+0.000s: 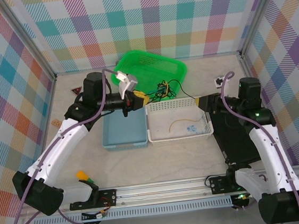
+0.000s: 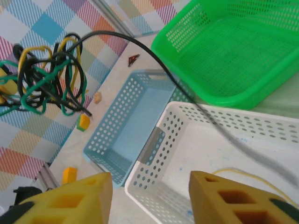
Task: Untangle the cables
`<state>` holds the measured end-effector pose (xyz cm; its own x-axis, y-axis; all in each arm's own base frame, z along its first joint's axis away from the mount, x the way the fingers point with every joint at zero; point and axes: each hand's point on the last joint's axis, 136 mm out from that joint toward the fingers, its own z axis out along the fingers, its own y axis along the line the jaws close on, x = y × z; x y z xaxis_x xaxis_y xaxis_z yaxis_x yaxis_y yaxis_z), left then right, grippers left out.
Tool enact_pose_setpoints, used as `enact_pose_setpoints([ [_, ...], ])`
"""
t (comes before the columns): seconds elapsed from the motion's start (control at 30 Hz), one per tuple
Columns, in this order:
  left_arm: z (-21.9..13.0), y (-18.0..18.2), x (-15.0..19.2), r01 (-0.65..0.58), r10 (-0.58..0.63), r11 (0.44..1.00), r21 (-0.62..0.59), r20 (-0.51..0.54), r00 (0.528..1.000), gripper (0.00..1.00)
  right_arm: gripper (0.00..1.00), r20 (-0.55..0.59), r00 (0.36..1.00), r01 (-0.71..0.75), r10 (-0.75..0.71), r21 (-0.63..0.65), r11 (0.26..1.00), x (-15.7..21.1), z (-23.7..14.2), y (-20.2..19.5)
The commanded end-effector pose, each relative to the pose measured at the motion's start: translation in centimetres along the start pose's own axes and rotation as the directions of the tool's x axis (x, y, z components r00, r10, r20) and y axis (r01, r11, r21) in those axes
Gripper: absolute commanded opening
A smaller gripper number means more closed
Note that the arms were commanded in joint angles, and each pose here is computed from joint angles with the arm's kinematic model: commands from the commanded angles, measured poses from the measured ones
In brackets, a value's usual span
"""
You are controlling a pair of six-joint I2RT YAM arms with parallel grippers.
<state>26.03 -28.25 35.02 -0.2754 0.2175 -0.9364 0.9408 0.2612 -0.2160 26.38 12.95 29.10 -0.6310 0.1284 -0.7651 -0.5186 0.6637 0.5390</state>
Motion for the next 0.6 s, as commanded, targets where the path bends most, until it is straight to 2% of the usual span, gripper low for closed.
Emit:
enact_pose_setpoints([
  [0.0,-0.5,-2.2,-0.3,-0.083,0.084,0.992,0.091,-0.014,0.996,0.0,0.58,0.043,0.989,0.136,-0.14,0.091,0.987,-1.9,-1.3,0.2],
  [0.13,-0.7,-3.0,0.7,-0.095,0.102,0.987,0.132,-0.046,0.994,0.0,0.7,0.022,0.981,0.186,-0.191,0.155,0.97,-3.4,-2.3,0.3],
  [0.23,-0.9,-3.5,1.2,-0.11,0.122,0.98,0.163,-0.061,0.991,0.0,0.69,-0.004,0.958,0.287,-0.287,0.061,0.956,-3.5,-2.1,2.2],
  [0.33,-1.0,-3.8,1.7,-0.114,0.131,0.976,0.184,-0.084,0.988,0.0,0.67,-0.04,0.897,0.438,-0.44,-0.054,0.897,-2.5,-1.4,4.2],
  [0.4,-1.1,-4.0,1.9,-0.122,0.143,0.973,0.194,-0.095,0.985,0.0,0.67,-0.051,0.813,0.567,-0.58,-0.157,0.809,-0.7,-1.0,5.5],
  [0.47,-1.2,-4.2,2.0,-0.13,0.152,0.971,0.2,-0.1,0.983,0.0,0.68,-0.025,0.677,0.711,-0.735,-0.234,0.663,1.2,-0.8,6.1],
  [0.53,-1.4,-4.4,2.1,-0.138,0.16,0.969,0.205,-0.099,0.982,0.0,0.7,-0.012,0.571,0.793,-0.821,-0.248,0.556,2.0,-0.4,5.8],
  [0.57,-1.4,-4.5,2.2,-0.14,0.163,0.968,0.207,-0.1,0.982,0.0,0.71,-0.01,0.543,0.811,-0.84,-0.251,0.528,2.1,-0.2,5.6],
])
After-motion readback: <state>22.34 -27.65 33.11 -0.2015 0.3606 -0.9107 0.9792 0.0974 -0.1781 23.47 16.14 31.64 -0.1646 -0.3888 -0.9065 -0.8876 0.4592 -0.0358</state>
